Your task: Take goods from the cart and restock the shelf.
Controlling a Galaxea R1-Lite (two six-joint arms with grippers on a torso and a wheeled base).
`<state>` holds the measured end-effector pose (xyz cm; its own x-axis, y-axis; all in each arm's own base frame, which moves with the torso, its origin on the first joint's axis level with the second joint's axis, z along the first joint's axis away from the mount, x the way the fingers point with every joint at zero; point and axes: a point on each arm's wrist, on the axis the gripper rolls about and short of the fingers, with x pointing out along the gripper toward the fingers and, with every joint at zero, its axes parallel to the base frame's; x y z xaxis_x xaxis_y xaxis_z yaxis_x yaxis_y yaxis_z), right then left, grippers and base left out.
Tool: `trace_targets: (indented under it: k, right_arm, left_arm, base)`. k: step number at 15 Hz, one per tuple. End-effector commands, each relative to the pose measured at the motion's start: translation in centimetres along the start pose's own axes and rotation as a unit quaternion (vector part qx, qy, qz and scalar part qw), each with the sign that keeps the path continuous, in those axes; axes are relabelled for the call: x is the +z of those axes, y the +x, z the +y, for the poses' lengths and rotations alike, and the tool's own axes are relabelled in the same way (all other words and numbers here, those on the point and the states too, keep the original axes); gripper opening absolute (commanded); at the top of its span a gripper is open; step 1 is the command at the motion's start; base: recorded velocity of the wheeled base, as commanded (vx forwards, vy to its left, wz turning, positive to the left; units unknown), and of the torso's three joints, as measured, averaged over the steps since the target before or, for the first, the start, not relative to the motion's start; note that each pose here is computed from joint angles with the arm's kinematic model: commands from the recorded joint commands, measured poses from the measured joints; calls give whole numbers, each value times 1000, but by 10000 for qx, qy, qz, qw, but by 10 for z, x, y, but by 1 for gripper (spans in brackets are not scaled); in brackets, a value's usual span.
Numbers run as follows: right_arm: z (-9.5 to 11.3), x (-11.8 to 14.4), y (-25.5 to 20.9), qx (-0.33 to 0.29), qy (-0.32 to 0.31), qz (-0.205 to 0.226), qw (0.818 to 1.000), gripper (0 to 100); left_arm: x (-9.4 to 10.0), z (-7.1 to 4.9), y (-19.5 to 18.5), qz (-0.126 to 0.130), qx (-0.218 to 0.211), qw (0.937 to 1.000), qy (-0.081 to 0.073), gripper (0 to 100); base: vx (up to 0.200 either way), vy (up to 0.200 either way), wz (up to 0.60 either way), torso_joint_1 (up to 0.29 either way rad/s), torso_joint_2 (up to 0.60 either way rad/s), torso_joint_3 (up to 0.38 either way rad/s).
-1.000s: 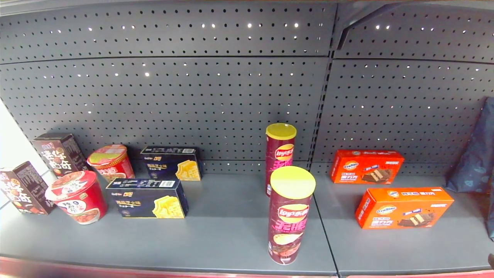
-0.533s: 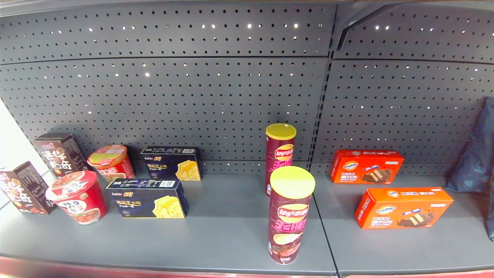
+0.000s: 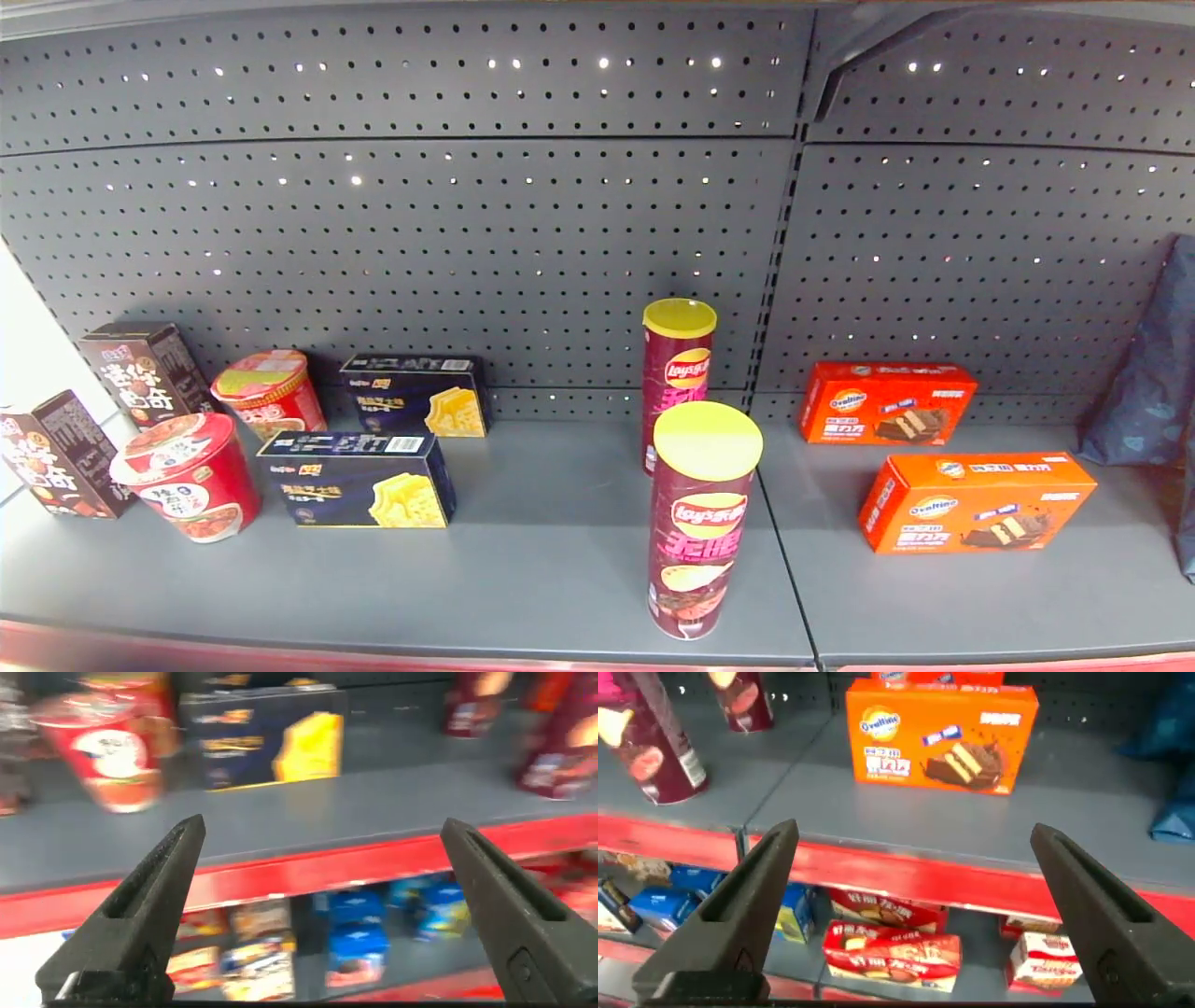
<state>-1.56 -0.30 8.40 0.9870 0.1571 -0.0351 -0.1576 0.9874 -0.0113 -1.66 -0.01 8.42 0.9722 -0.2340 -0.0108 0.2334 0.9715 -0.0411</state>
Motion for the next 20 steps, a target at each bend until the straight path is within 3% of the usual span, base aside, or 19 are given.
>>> trace_targets:
  k: [1,3,5,6,7,8,9,10,11,20]
  right_arm:
    - [0,1,0,-30,16,16,10000,100]
    - [-1,1,0,-260,114,54,9996,100]
    - [-3,1,0,-788,88,48,9968,100]
    - [-5,1,0,-1056,82,26,9944,100]
    - [-6,1,-1,-1429,81,27,9897,100]
    - [-7,0,-1,-1542,64,37,9880,100]
    - [-6,-1,0,-1261,48,38,9920,100]
    - [-2,-1,1,-406,87,40,9991,100]
    - [0,-5,1,78,48,223,9997,100]
    - [0,-6,1,232,50,299,9993,100]
  left_arm:
    - [0,0,1,51,-105,9998,-166,100]
    - [0,-1,1,53,-135,9997,-197,100]
    - [0,1,0,34,209,9997,-141,100]
    - [-1,3,0,63,562,9984,19,100]
    - [-5,4,0,271,927,9953,96,100]
    - [-5,4,0,278,958,9950,97,100]
    - [-5,4,0,288,912,9954,111,100]
    - [-6,4,0,309,736,9967,113,100]
    - [-6,3,0,320,674,9971,134,100]
    - [-7,3,0,353,613,9974,153,100]
  base:
    - [0,0,0,0,0,0]
    - [0,0,0,0,0,0]
    - [0,0,0,0,0,0]
    - [0,0,0,0,0,0]
    - [0,0,0,0,0,0]
    - [0,0,0,0,0,0]
    - [0,0,0,0,0,0]
    - [0,0,0,0,0,0]
    - [0,0,0,0,0,0]
    - [0,0,0,0,0,0]
